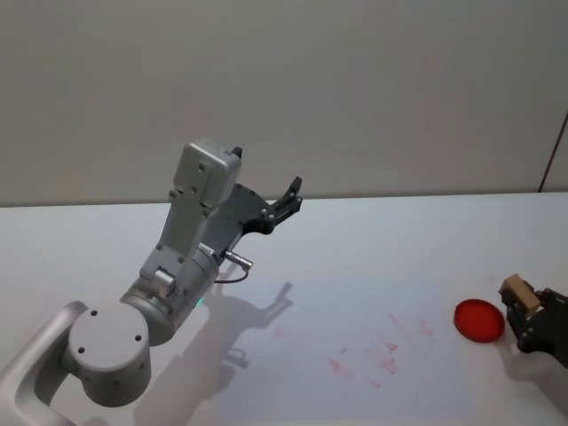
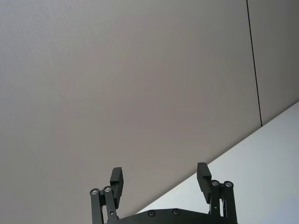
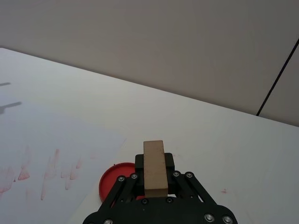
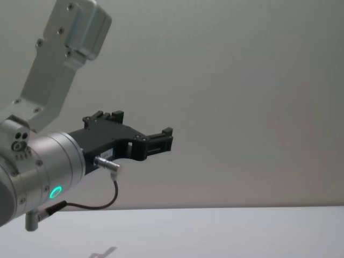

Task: Use the one hand to pick up the stamp and affix it onto the A4 paper.

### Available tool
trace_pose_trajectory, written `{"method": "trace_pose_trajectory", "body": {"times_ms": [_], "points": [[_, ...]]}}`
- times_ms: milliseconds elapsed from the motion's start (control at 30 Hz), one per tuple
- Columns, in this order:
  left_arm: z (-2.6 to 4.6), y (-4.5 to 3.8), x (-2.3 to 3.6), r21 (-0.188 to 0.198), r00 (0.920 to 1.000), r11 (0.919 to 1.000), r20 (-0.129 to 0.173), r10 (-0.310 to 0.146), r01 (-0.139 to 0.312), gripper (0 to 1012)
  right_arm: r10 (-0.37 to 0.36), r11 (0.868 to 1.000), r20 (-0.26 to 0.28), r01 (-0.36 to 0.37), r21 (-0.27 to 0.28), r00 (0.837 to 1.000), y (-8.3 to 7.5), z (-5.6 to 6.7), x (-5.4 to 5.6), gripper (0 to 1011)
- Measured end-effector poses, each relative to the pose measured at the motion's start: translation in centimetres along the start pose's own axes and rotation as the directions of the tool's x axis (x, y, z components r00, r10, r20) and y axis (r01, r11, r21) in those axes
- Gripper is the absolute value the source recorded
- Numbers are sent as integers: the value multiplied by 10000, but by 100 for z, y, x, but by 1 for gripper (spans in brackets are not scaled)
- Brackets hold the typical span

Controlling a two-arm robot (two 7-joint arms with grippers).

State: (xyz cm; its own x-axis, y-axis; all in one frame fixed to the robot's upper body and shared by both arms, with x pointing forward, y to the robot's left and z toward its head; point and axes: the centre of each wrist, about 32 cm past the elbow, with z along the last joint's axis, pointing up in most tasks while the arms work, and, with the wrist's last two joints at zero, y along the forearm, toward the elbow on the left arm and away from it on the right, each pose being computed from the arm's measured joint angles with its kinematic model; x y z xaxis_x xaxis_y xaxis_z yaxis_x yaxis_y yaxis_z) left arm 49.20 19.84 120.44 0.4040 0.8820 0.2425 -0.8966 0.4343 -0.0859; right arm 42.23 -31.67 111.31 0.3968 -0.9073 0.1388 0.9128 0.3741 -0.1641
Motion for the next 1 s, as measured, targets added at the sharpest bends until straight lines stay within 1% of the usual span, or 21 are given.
{"method": "trace_pose_trajectory", "body": {"times_ms": [533,1000], "points": [[0,0,0,0,10000,10000,0,0,0,1001,275,9994,20,-274,-229,9996,122,-63,-104,221],[0,0,0,1,10000,10000,0,0,0,1001,364,9983,134,-358,-451,9992,196,-100,-163,220]]}}
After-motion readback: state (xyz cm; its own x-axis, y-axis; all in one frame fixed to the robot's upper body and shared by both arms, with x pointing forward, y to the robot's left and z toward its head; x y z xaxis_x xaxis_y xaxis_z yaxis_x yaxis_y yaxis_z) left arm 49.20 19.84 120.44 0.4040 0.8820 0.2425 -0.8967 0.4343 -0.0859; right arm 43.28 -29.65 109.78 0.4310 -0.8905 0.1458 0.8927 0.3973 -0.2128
